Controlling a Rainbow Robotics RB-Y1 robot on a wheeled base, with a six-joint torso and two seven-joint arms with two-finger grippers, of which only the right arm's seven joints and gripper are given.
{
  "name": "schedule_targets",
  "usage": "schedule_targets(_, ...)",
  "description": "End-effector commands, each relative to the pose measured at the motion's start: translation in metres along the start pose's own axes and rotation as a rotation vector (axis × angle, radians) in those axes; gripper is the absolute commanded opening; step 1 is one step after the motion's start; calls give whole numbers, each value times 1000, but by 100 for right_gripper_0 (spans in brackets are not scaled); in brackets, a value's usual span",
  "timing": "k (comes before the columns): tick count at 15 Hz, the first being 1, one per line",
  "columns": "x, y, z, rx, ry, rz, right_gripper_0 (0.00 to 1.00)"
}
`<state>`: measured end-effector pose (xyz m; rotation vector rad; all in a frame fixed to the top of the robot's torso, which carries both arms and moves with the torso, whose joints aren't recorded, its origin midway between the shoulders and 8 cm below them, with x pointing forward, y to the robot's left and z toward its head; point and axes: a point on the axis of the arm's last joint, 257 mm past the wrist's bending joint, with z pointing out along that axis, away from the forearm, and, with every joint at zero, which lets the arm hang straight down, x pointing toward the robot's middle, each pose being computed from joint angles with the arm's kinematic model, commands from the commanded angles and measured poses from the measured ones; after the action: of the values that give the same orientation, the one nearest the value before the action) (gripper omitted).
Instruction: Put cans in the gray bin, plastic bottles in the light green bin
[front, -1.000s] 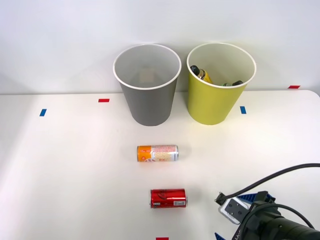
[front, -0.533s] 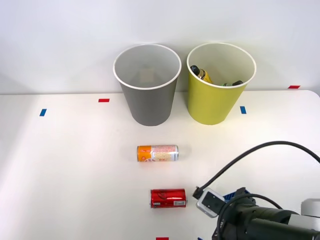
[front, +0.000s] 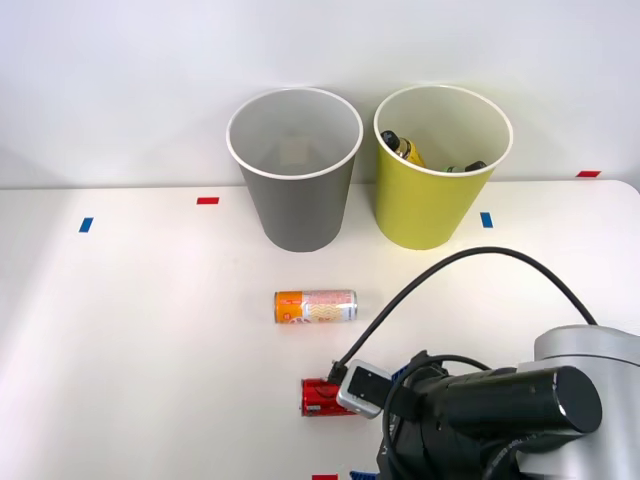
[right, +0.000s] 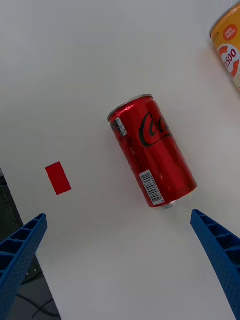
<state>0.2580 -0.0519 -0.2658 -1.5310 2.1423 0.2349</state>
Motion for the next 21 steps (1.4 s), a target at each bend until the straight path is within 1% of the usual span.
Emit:
schedule_targets(1, -6, -10, 14, -14, 17, -81, 100)
schedule_targets(4, -5, -12, 18, -22, 37, -169, 100)
schedule_targets(8, -12, -13, 19, -18, 48, -184, 100)
schedule_targets(13, -33, -25, 46, -36, 46, -159, 100)
schedule_targets(16, -42, -28, 58, -51, 52, -173, 100)
schedule_targets(19, -44, -36, 66, -57, 64, -295, 100)
schedule_targets(20, -43, -39, 67, -51, 68, -347, 100)
schedule_targets(21, -41, -40, 67, -51, 73, -374, 100)
